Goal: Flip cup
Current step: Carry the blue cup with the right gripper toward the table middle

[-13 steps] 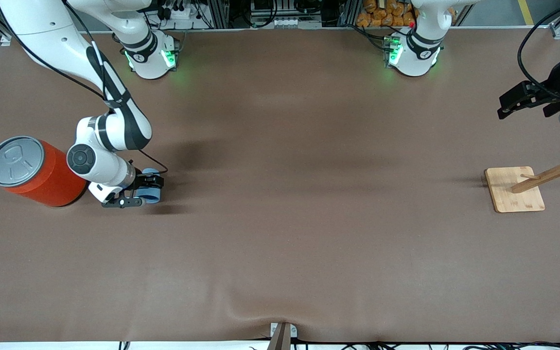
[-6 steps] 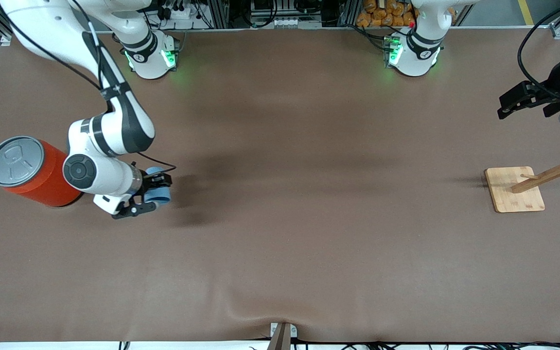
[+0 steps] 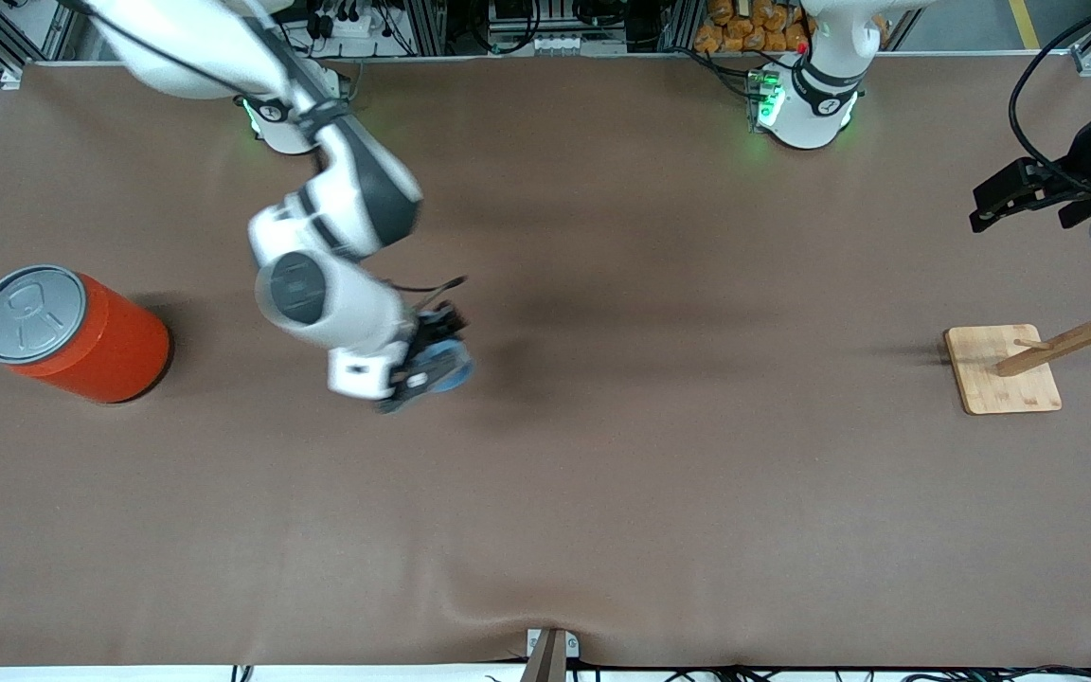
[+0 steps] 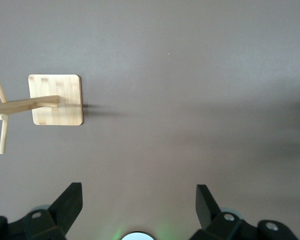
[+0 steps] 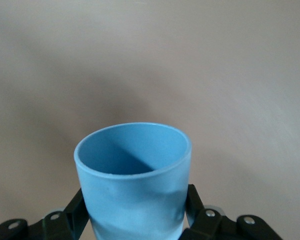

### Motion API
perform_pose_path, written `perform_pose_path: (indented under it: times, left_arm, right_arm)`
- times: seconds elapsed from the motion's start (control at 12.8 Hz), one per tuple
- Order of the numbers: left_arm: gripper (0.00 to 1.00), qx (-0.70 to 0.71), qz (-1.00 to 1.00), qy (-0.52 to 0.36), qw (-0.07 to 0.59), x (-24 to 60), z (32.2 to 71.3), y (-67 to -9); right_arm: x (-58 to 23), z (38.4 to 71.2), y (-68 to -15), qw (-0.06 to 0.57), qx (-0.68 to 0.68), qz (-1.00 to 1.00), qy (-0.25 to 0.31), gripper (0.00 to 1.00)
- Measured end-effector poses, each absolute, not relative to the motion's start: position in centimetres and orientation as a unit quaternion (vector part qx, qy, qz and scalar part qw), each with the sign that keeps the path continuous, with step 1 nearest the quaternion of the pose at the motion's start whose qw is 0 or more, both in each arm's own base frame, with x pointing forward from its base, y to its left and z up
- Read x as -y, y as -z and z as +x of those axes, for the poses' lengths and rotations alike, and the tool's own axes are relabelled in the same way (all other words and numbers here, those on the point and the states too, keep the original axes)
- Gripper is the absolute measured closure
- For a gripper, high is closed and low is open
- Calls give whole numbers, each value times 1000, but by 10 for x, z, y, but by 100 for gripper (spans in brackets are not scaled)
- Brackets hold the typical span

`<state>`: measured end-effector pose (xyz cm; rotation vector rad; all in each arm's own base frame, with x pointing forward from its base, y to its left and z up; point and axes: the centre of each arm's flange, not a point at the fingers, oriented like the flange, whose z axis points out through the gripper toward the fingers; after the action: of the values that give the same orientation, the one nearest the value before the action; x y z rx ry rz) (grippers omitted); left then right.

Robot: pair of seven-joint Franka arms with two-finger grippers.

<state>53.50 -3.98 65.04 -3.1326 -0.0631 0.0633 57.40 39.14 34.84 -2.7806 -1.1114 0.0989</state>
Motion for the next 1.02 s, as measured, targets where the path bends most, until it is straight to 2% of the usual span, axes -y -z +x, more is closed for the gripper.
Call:
perform_pose_path:
  times: [0.23,0.47,0.78,1.02]
  left_arm:
    - [0,21,-1000,-20,4,39,535,-650]
    - [0,21,-1000,-20,4,39,535,-650]
    - [0,21,-1000,-20,4,39,535,-650]
    - [0,21,-1000,-20,4,39,535,-650]
  right_arm:
    - [-476,537,-310,29,547,-837,-20,21]
    - [-527,503,-285,-13,646,-763,-6,21]
    - [-599,443,-276,-35,712,-701,13,21]
    - [-605,437,-253,-38,718,-695,5,21]
